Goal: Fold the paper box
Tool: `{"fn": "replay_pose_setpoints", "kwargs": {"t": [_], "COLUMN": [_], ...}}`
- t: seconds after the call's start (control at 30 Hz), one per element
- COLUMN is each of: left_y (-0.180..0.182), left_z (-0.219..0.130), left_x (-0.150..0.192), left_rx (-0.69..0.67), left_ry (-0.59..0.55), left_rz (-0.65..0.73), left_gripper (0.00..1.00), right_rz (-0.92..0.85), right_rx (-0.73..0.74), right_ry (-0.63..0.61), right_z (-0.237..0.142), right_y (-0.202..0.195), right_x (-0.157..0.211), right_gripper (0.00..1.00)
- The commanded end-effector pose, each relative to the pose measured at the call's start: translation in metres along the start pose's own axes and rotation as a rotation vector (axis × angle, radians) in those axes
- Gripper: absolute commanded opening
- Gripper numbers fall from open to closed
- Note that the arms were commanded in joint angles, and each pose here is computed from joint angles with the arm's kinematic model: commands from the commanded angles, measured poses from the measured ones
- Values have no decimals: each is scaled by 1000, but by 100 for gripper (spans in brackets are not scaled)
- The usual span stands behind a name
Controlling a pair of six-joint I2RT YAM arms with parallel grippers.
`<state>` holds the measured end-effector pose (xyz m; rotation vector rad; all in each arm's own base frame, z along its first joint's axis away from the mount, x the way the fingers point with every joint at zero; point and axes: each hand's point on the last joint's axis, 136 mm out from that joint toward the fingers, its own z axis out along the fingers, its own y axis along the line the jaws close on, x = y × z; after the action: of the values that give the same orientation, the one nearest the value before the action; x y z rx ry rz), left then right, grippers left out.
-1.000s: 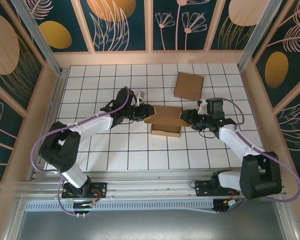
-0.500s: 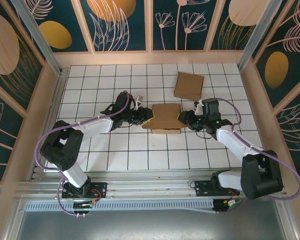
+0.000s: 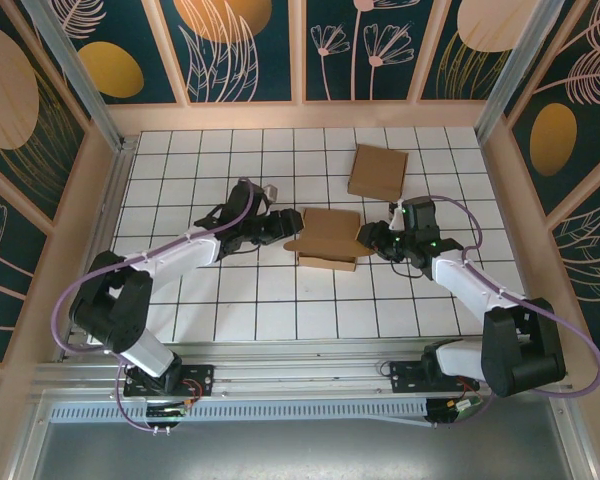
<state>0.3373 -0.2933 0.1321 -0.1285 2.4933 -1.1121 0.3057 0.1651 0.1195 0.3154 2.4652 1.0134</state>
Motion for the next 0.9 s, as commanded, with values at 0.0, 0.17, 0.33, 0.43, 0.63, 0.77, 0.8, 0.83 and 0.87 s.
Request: {"fn": "replay_pose_setpoints", "kwargs": {"t": [0.0,0.17,0.33,0.43,0.63,0.77,0.8,0.83,0.87], "left_y": [-9,-10,-8,-9,-23,-24,-21,-18,-15], "left_z": [12,19,19,20,25,33,35,37,37], "left_x": [5,13,21,26,29,35,38,40,41], "left_rx": [66,89,98,113,170,183,173,159,147], "left_ry": [58,108,138,156,161,177,188,191,191], "left_rz": [-35,-38,-54,-65,-72,-80,-80,-78,-74], "left_gripper": [52,41,39,43,38,35,35,34,34], "right_rz": [-19,-18,-15,-10,-3,-2,-2,-3,-4], "right_rx": [20,21,20,18,12,11,13,14,16], "right_ry": [3,2,0,0,2,9,10,12,12], "right_z": [3,3,4,5,6,7,8,8,8], "right_y": [-6,-6,-6,-6,-5,-5,-5,-6,-7], "right_x": [3,3,2,2,3,5,5,6,7], "right_gripper": [34,34,33,32,30,30,30,30,30]}}
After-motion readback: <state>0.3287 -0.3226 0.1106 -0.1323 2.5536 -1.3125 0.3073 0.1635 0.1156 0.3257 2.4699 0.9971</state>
